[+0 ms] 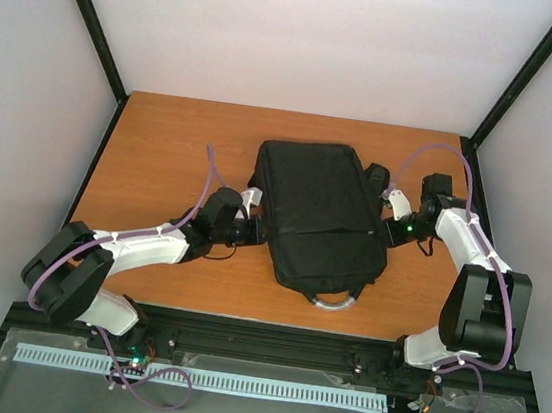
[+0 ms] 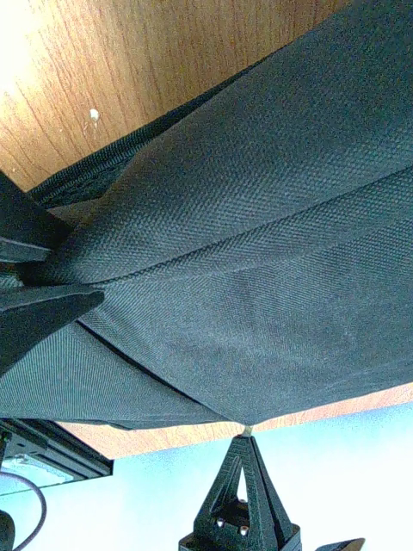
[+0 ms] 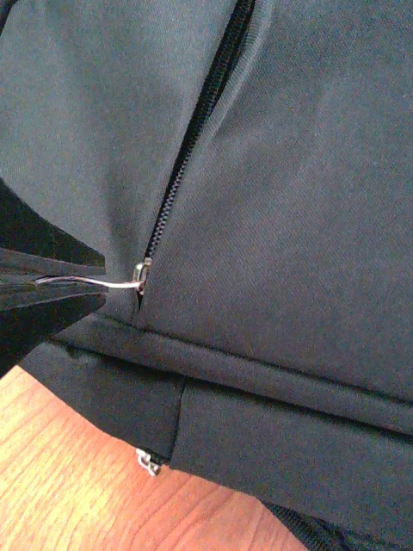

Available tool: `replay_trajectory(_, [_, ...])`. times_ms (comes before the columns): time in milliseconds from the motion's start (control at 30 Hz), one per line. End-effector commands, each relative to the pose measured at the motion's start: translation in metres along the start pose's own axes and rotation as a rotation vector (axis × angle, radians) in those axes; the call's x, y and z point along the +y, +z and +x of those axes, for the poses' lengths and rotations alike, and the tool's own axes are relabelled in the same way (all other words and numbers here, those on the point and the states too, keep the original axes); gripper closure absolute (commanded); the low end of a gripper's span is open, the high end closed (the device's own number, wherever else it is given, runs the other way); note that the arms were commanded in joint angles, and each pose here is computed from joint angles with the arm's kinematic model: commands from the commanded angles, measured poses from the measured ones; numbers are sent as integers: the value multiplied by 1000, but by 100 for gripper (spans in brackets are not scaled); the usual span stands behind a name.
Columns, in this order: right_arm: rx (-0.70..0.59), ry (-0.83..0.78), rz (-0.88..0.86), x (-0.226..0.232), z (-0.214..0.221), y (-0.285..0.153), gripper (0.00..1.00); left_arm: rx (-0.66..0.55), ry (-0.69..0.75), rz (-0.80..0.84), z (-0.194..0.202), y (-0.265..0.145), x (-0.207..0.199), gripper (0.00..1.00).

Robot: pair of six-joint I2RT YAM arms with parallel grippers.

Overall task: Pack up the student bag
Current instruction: Zip the student bag at the center of the board, then reset both arms

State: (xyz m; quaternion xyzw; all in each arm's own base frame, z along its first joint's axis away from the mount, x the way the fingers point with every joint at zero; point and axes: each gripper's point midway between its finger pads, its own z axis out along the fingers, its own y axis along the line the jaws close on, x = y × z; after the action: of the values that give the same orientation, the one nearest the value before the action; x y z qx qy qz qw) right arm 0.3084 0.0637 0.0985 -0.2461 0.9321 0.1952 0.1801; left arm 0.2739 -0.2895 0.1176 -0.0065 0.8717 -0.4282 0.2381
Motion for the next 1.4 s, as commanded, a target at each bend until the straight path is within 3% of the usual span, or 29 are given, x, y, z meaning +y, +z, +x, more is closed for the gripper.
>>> replay_trajectory(0, [23, 31, 68, -23, 9, -2, 97, -38, 47, 18, -6, -4, -5, 99])
replay_trajectory(400, [10, 61, 36, -25, 11, 0, 97, -31, 46, 1, -5, -3, -1, 99])
replay_trajectory(467, [-15, 44, 10, -19, 6, -4, 89, -25, 51, -6, -5, -2, -1, 99])
replay_trajectory(533, [-48, 34, 2, -14, -1, -11, 79, -18, 58, -30, -6, -3, 0, 90])
replay_trajectory(633, [-112, 14, 17, -8, -14, -28, 64, -18, 82, -85, -12, -8, 0, 61])
replay_trajectory(700, [-154, -3, 30, -3, -22, -41, 58, -24, 104, -133, -19, -15, -1, 49])
replay_trajectory(867, [-274, -46, 86, 7, -50, -82, 46, -50, 204, -255, -40, -44, -10, 33])
replay_trajectory(967, [-372, -80, 162, 10, -73, -114, 34, -61, 279, -352, -57, -68, -17, 21])
replay_trajectory(1033, [-449, -82, 244, 5, -88, -139, 16, -67, 336, -436, -68, -84, -17, 13])
replay_trajectory(1067, [-492, -82, 284, 4, -96, -153, 2, -75, 362, -482, -75, -92, -17, 9])
replay_trajectory(1167, [-624, -64, 362, 7, -115, -191, 0, -104, 429, -620, -95, -115, -12, 1])
replay_trajectory(1367, [-798, 20, 410, 14, -128, -231, 0, -283, 480, -800, -140, -172, -11, 0])
